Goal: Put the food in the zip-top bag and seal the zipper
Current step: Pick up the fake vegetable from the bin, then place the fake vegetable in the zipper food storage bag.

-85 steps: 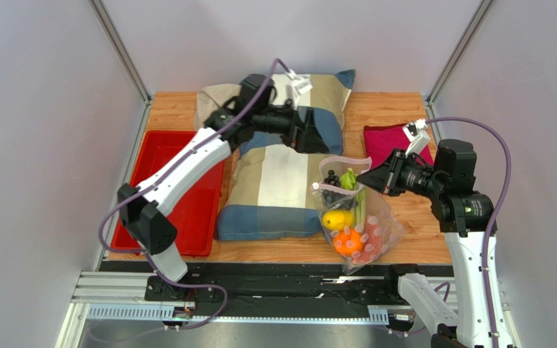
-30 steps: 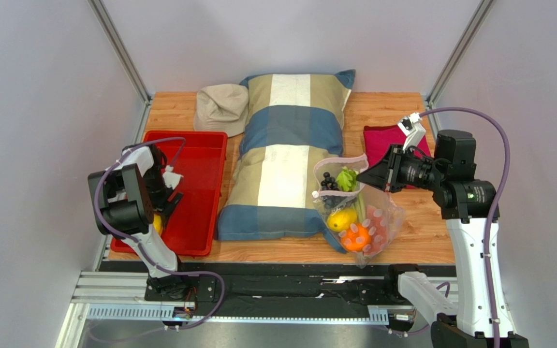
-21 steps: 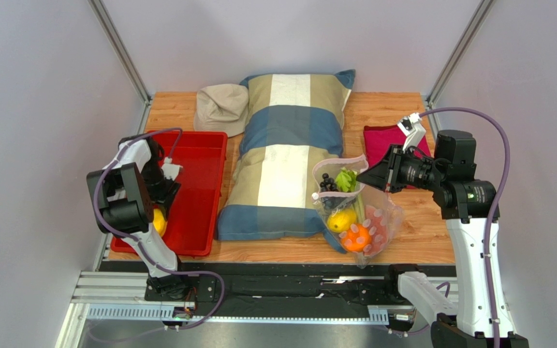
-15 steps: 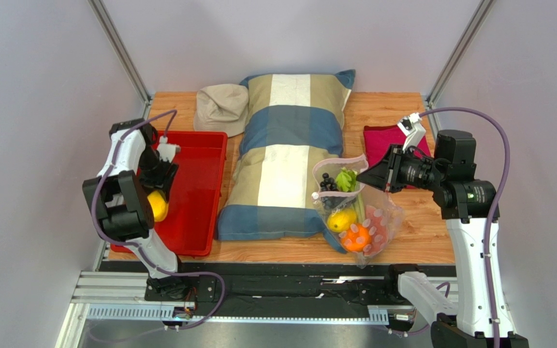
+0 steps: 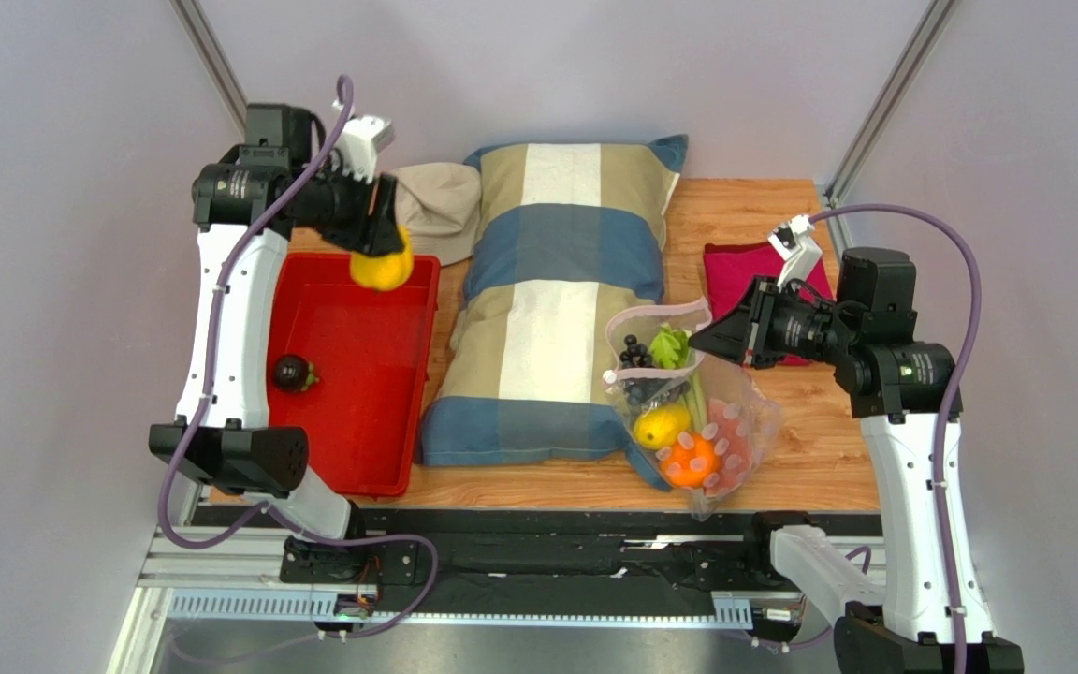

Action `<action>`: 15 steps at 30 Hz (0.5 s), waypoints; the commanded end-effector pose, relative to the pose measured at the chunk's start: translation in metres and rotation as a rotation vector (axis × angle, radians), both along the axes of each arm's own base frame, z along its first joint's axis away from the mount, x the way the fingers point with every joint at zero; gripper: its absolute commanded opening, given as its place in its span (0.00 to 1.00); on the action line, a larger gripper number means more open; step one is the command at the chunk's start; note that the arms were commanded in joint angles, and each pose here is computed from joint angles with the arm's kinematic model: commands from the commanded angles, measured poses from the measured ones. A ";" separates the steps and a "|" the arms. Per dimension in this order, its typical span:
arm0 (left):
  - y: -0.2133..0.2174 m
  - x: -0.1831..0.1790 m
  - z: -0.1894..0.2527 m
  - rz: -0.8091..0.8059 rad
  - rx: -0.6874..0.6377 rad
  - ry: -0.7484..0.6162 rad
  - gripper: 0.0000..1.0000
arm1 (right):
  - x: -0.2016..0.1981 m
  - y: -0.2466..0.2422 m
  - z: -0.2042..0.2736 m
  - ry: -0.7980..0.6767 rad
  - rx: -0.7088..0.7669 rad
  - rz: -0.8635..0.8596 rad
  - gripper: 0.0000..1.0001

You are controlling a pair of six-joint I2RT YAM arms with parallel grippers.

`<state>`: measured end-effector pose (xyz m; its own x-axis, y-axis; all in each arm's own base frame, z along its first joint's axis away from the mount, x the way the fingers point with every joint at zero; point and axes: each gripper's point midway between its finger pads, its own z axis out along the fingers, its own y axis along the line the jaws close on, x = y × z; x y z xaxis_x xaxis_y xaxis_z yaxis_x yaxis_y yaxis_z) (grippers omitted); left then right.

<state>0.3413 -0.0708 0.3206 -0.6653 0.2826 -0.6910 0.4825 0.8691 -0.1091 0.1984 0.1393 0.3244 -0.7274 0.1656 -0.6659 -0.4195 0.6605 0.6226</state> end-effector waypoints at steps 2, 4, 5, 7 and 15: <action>-0.116 -0.007 0.092 -0.233 -0.268 -0.196 0.37 | 0.013 -0.001 0.007 -0.036 0.012 -0.027 0.00; -0.151 -0.013 0.118 -0.319 -0.377 -0.238 0.36 | 0.014 -0.001 0.008 -0.038 0.015 -0.034 0.00; -0.166 -0.018 0.127 -0.351 -0.432 -0.240 0.35 | 0.015 -0.001 0.009 -0.043 0.015 -0.035 0.00; -0.204 -0.027 0.146 -0.414 -0.585 -0.227 0.37 | 0.015 -0.002 0.010 -0.045 0.015 -0.037 0.00; -0.306 -0.053 0.146 -0.545 -0.891 -0.003 0.33 | 0.014 -0.001 0.020 -0.043 0.039 -0.061 0.00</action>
<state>0.2976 -0.3339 0.4477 -0.4983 0.0191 -0.8668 0.8232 0.3243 -0.4661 0.2076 0.1369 0.3199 -0.7433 0.2005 -0.6382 -0.3664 0.6762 0.6392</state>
